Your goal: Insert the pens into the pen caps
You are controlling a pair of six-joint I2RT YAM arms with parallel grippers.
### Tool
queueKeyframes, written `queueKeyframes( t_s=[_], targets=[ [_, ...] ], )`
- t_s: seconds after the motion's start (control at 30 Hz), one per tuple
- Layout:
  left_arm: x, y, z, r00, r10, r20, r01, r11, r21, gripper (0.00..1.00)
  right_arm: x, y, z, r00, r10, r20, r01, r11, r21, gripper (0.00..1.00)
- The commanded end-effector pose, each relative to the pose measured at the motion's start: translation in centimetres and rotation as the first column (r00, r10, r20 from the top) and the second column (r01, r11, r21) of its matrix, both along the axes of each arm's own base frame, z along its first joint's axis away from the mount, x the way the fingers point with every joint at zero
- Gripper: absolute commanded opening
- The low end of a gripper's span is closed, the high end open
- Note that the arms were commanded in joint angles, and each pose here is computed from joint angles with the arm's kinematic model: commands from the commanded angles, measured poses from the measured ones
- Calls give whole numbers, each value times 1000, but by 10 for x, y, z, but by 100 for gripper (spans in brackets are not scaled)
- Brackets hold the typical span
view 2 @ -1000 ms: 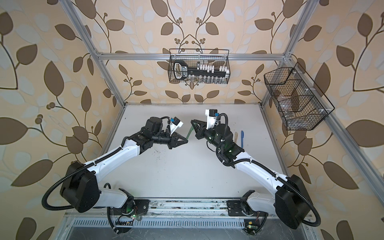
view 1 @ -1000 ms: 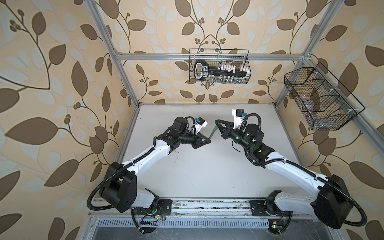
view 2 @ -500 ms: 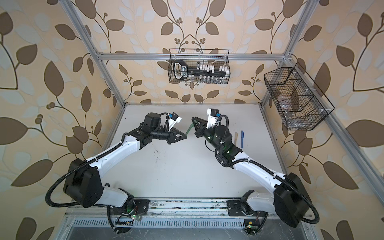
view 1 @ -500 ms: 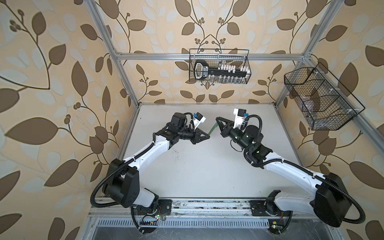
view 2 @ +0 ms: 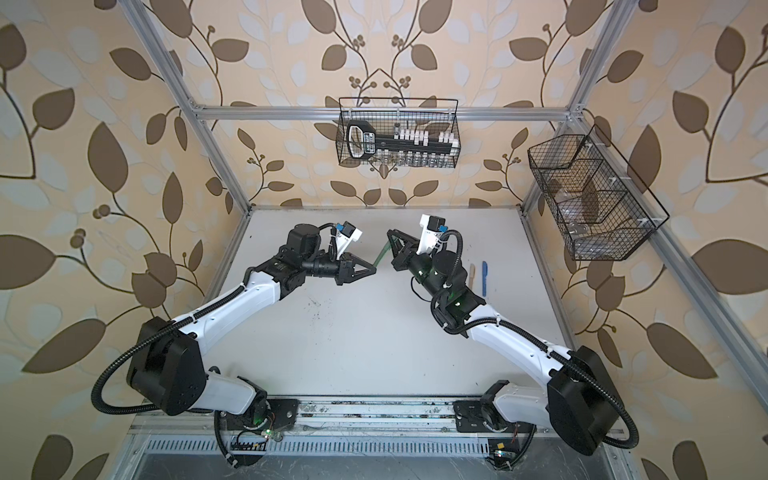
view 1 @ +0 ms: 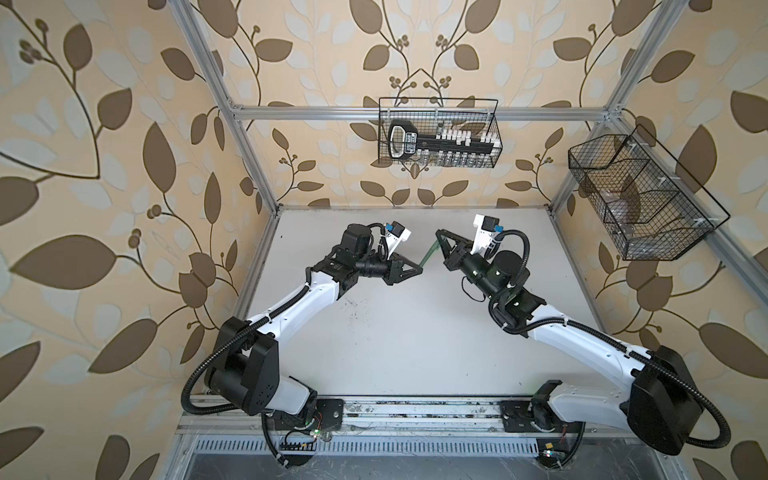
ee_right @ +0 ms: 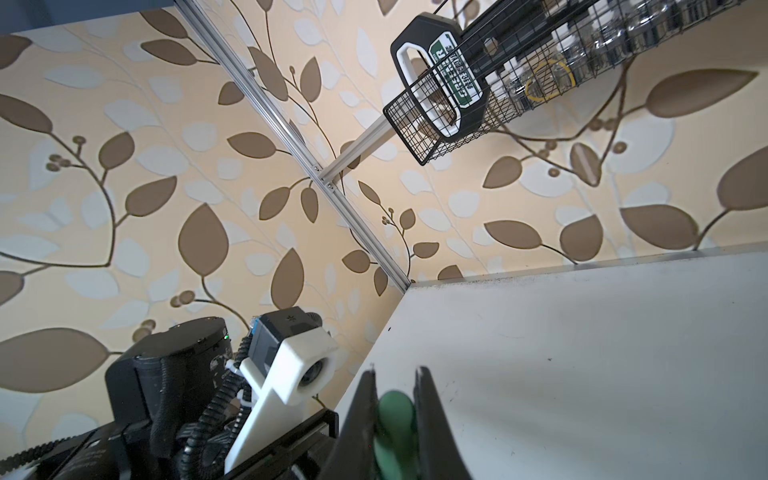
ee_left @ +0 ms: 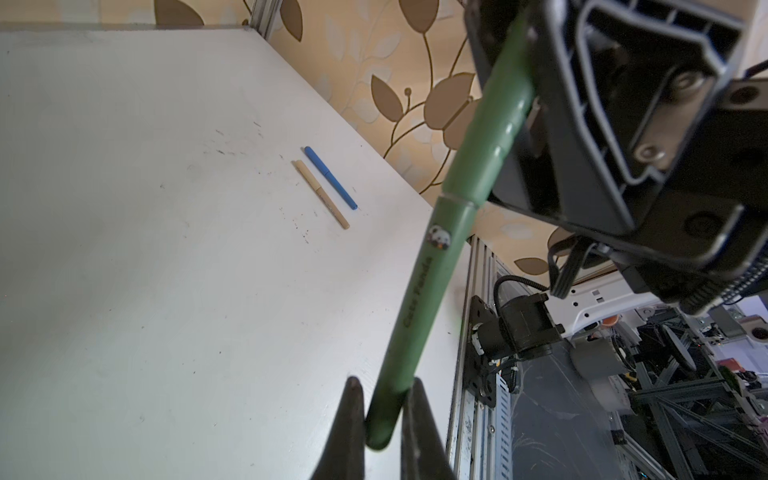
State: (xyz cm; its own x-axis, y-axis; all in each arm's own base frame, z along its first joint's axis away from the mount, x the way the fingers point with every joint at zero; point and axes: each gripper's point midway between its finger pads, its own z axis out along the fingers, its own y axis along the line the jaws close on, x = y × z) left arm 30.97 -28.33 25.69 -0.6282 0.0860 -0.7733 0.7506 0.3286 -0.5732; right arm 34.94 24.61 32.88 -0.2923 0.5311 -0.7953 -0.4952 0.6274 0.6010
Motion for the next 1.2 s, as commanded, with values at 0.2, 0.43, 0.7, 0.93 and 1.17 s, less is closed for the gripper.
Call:
queueKeyframes(
  t_s=[0.2,0.43,0.7,0.93,1.17],
  targets=[
    [12,7,77,982,87,165,-40,962,-269,66,-48,35,-107,878,307,-367,-364,926,-96,0],
    [-13,8,40,998,35,61,-21,975,-221,66,-35,16,-92,902,281,-329,-320,945,-70,0],
    [-48,-5,-23,993,-62,-100,53,994,-92,65,-26,0,-70,927,258,-273,-285,957,-62,0],
    [-60,-16,-38,988,-88,-129,81,995,-61,59,-22,2,-51,930,286,-232,-301,953,-32,0],
    [-56,-15,-47,989,-65,-132,63,998,-25,53,-22,4,-35,927,311,-208,-322,946,-23,0]
  ],
)
